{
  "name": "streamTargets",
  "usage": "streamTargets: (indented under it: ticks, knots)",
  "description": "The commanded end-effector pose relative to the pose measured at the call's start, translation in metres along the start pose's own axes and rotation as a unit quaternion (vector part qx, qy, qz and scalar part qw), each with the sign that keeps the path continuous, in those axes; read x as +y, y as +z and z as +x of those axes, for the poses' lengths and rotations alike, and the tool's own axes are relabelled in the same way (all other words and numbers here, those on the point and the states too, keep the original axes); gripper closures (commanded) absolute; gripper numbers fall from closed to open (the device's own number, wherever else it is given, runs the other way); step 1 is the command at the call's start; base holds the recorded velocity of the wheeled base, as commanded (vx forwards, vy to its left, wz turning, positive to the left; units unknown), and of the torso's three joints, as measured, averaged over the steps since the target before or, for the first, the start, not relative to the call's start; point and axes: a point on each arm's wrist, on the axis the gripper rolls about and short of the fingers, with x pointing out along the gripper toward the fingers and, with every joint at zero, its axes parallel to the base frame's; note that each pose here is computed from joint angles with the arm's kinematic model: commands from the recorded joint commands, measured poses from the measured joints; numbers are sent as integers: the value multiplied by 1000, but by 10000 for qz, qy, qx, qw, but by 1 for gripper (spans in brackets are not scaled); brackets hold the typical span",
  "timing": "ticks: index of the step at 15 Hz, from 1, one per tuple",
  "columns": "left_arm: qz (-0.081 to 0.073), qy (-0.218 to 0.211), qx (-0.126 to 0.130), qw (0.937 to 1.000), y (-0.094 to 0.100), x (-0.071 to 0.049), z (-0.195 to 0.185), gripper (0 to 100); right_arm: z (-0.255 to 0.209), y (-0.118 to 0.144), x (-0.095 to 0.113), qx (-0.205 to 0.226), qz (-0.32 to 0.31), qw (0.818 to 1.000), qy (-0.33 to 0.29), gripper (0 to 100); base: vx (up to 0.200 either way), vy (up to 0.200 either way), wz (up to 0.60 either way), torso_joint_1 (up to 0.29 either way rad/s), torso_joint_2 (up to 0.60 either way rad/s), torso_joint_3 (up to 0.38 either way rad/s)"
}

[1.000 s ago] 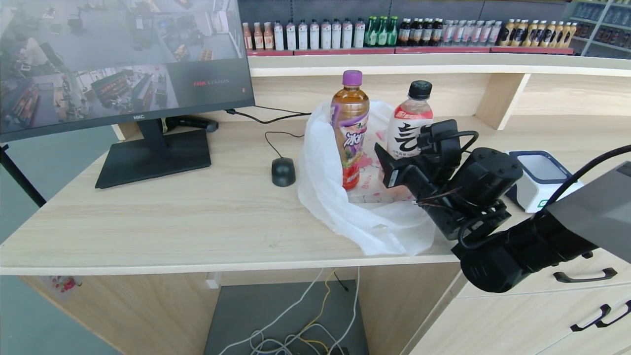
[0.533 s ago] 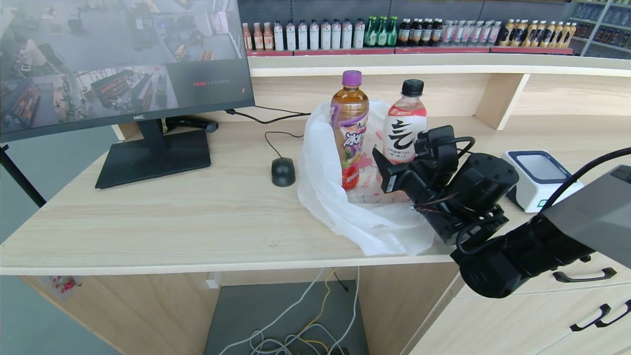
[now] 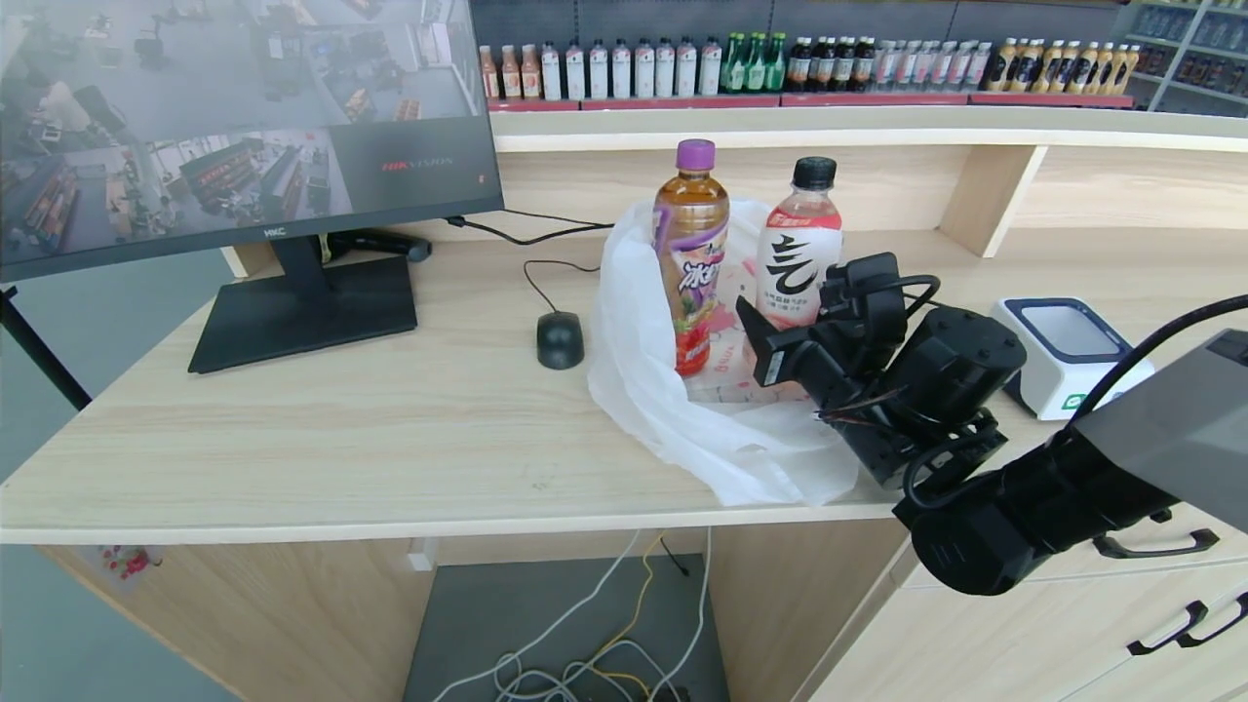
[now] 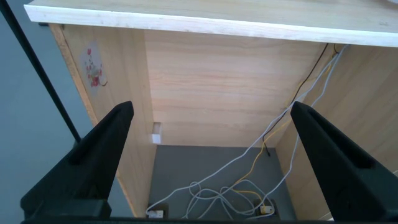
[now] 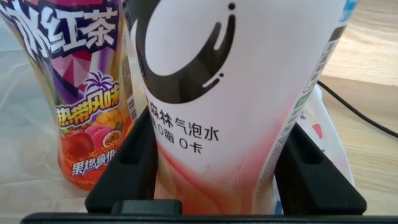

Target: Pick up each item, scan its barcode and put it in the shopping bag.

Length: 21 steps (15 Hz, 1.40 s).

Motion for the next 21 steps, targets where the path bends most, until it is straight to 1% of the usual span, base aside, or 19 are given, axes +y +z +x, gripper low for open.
streamTargets:
  ticks: [1,6,7,12,21]
  knots:
    - [0,0,-2,10000,0,0,0,0,0,-1,1,24,12,10000,10,100,0,0,0,0,0,0]
    - [0,0,-2,10000,0,0,0,0,-1,-1,4,21,91,9999,39,100,0,0,0,0,0,0]
    - [0,0,-2,10000,0,0,0,0,0,-1,4,12,108,9999,45,0,0,0,0,0,0,0]
    - [0,0,-2,10000,0,0,0,0,-2,7,7,-104,248,9996,71,0,0,0,0,0,0,0]
    - [0,0,-2,10000,0,0,0,0,-20,31,-2,-231,298,9993,52,0,0,0,0,0,0,0]
